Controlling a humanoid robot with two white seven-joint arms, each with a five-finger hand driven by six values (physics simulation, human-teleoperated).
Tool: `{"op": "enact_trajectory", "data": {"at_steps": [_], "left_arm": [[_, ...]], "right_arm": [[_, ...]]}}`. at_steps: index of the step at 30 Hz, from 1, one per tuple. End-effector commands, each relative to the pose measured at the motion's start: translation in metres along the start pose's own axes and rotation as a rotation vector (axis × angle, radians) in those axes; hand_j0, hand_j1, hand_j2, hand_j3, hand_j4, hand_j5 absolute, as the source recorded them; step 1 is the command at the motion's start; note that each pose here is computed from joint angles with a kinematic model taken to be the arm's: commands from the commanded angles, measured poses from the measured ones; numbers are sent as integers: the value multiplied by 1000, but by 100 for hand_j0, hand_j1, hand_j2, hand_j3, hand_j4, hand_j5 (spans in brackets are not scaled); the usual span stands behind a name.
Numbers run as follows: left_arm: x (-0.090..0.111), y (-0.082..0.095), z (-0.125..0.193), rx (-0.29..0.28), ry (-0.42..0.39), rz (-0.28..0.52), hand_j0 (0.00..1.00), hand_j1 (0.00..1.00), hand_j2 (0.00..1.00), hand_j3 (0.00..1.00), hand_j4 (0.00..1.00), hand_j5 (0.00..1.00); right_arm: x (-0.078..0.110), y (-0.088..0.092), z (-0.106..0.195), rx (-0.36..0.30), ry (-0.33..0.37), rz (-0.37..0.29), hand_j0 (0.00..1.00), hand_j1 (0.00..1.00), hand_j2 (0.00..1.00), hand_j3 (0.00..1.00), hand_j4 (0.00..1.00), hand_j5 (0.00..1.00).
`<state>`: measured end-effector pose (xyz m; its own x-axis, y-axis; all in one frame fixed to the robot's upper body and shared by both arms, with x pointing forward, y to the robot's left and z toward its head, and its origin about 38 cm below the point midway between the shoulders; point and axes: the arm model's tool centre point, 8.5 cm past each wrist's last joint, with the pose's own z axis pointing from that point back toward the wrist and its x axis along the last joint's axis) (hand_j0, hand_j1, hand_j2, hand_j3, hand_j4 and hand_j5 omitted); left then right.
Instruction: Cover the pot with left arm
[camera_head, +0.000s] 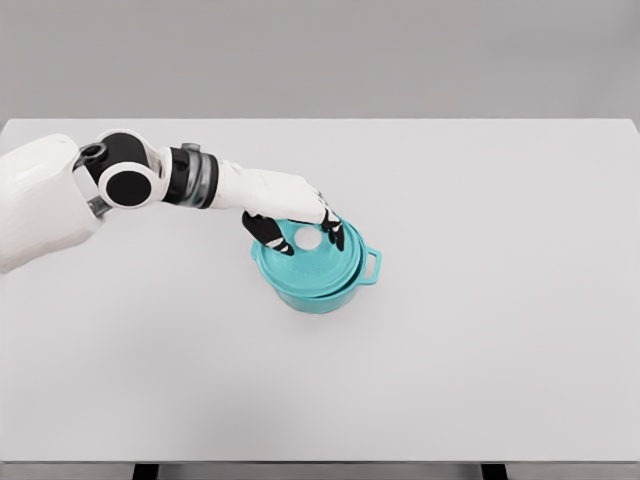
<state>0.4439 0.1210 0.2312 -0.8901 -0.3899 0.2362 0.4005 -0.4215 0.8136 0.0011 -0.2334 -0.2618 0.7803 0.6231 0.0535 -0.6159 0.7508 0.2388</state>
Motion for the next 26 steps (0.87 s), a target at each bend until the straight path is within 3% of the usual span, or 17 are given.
{"op": "enact_trajectory", "data": {"at_steps": [1, 8, 12, 15, 18, 20, 23, 26], "left_arm": [[0, 1, 0, 2, -1, 3, 78, 78, 78, 78, 78, 78], [1, 2, 1, 6, -3, 1, 87, 87, 87, 87, 87, 87], [1, 9, 7, 16, -1, -18, 99, 99, 99, 99, 99, 99], [-1, 23, 19, 33, 16, -46, 100, 100, 100, 100, 100, 100], [-53, -3, 83, 25, 206, 44, 100, 100, 100, 100, 100, 100], [-69, -7, 103, 38, 258, 71, 100, 100, 100, 100, 100, 100], [-76, -11, 132, 80, 235, 80, 100, 100, 100, 100, 100, 100], [-81, -15, 135, 82, 220, 78, 100, 100, 100, 100, 100, 100]], "right_arm": [[0, 0, 0, 0, 0, 0, 100, 100, 100, 100, 100, 100], [0, 0, 0, 0, 0, 0, 100, 100, 100, 100, 100, 100], [0, 0, 0, 0, 0, 0, 100, 100, 100, 100, 100, 100], [0, 0, 0, 0, 0, 0, 100, 100, 100, 100, 100, 100], [0, 0, 0, 0, 0, 0, 100, 100, 100, 100, 100, 100], [0, 0, 0, 0, 0, 0, 100, 100, 100, 100, 100, 100], [0, 0, 0, 0, 0, 0, 100, 100, 100, 100, 100, 100], [0, 0, 0, 0, 0, 0, 100, 100, 100, 100, 100, 100]]}}
